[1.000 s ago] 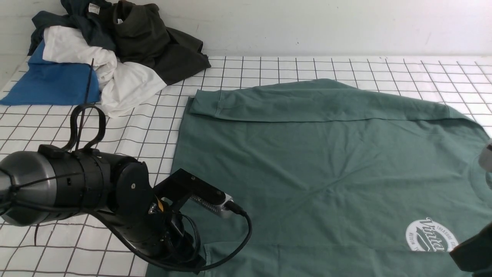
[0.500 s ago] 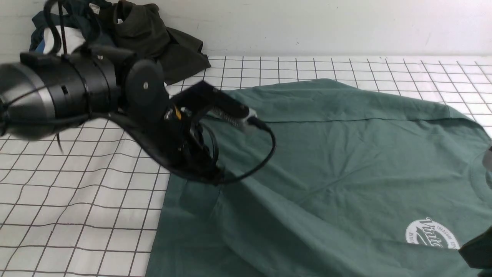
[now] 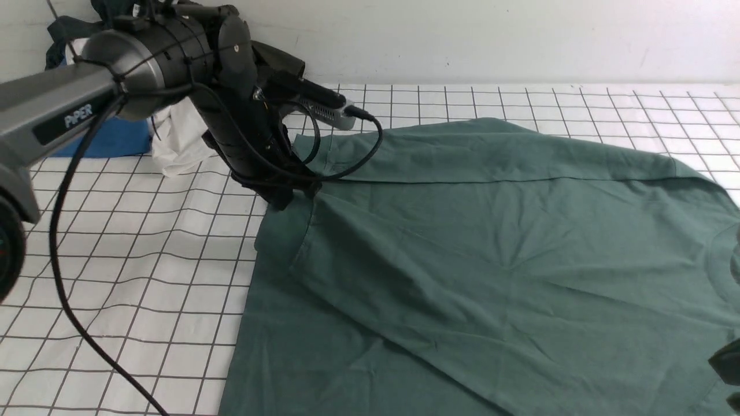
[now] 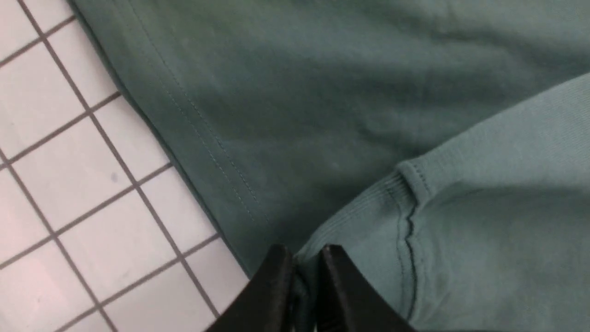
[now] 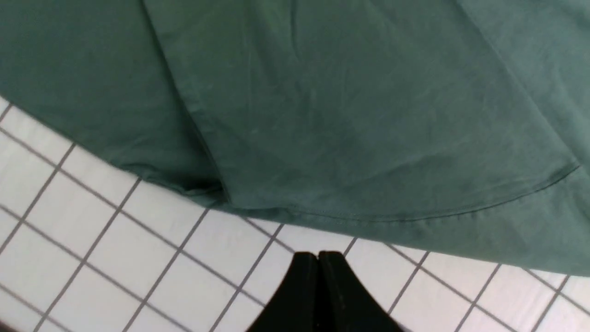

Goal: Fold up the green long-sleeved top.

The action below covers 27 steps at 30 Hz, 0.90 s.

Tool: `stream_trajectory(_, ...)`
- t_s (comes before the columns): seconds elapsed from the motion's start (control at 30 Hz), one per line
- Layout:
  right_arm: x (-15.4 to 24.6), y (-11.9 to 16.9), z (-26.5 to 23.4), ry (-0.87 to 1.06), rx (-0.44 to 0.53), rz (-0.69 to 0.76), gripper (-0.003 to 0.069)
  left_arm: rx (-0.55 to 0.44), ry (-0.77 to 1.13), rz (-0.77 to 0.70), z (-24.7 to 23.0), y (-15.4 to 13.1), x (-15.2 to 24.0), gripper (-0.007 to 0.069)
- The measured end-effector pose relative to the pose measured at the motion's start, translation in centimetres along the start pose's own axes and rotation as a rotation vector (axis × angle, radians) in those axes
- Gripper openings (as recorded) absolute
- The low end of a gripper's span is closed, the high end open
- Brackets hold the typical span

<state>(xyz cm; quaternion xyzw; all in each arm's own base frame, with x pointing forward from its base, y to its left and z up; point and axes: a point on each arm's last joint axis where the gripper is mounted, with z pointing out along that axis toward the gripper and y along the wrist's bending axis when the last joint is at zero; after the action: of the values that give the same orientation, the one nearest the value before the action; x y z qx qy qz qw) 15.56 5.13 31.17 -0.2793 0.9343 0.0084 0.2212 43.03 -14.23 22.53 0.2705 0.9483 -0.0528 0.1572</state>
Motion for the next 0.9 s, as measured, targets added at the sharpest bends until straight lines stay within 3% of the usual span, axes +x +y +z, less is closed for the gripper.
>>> stream_trajectory(0.07, -0.2, -0.2, 0.0, -0.011, 0.016, 0.009, -0.0014, -0.004, 0.003, -0.001, 0.5, 0.2, -0.2, 0.0124)
stream_trajectory(0.23, -2.5, -1.5, -0.2, -0.043, 0.103, 0.078, -0.0014, -0.044, -0.047, -0.101, 0.8, 1.4, -2.1, 0.0370)
stream_trajectory(0.37, -5.3, -2.7, 0.2, -0.058, 0.153, 0.097, -0.0014, -0.062, -0.133, -0.199, 0.6, 3.7, -3.7, 0.0491)
stream_trajectory(0.6, -8.0, -3.5, 2.7, -0.027, 0.148, 0.092, -0.0014, -0.069, -0.269, -0.362, 5.2, 7.3, -5.4, 0.0494)
stream_trajectory(0.9, -8.5, -3.6, 5.3, 0.047, 0.132, 0.086, -0.0014, -0.010, -0.323, -0.406, 8.6, 7.5, -5.9, 0.0402)
